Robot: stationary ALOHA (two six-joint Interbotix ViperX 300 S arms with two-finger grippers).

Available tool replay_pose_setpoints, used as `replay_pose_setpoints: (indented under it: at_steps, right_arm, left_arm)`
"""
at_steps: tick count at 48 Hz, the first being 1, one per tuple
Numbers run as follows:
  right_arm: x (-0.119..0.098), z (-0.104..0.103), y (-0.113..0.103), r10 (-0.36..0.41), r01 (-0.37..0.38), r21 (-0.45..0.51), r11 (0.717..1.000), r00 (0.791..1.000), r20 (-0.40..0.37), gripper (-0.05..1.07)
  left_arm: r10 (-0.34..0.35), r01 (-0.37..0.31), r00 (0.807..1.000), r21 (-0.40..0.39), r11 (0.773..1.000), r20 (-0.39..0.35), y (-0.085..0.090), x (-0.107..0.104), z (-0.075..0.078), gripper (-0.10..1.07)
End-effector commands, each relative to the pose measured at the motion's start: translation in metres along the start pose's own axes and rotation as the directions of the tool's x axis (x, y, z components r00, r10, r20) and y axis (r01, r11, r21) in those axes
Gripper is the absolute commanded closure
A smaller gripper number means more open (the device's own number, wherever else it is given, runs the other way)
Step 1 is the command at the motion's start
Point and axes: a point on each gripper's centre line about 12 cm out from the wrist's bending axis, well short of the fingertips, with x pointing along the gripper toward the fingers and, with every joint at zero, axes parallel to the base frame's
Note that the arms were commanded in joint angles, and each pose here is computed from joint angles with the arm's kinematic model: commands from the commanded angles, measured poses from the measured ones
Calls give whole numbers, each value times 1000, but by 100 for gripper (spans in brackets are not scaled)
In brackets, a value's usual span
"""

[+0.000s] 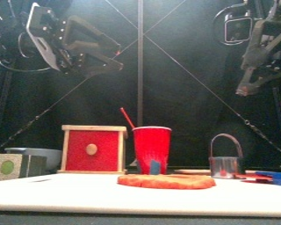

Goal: Place pizza cutter onto cutting board

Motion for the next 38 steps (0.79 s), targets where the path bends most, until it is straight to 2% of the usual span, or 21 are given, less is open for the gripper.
replay_pose_setpoints:
  at_steps: [1, 14, 38]
  right_arm:
    - [-3, 5, -2, 2, -2, -7, 1000, 1000, 21, 20]
    - [-2, -1, -10, -21, 21, 8, 1000, 1000, 7, 20]
    - [-1, -2, -12, -30, 30, 68, 997, 1000, -6, 20]
  left_arm:
    - [2, -2, 1000, -13, 1000, 4, 0, 0, 3, 2]
    - [51, -53, 998, -52, 997, -35, 6, 0, -4, 2]
    - [69, -71, 997, -39, 997, -44, 14, 0, -7, 2]
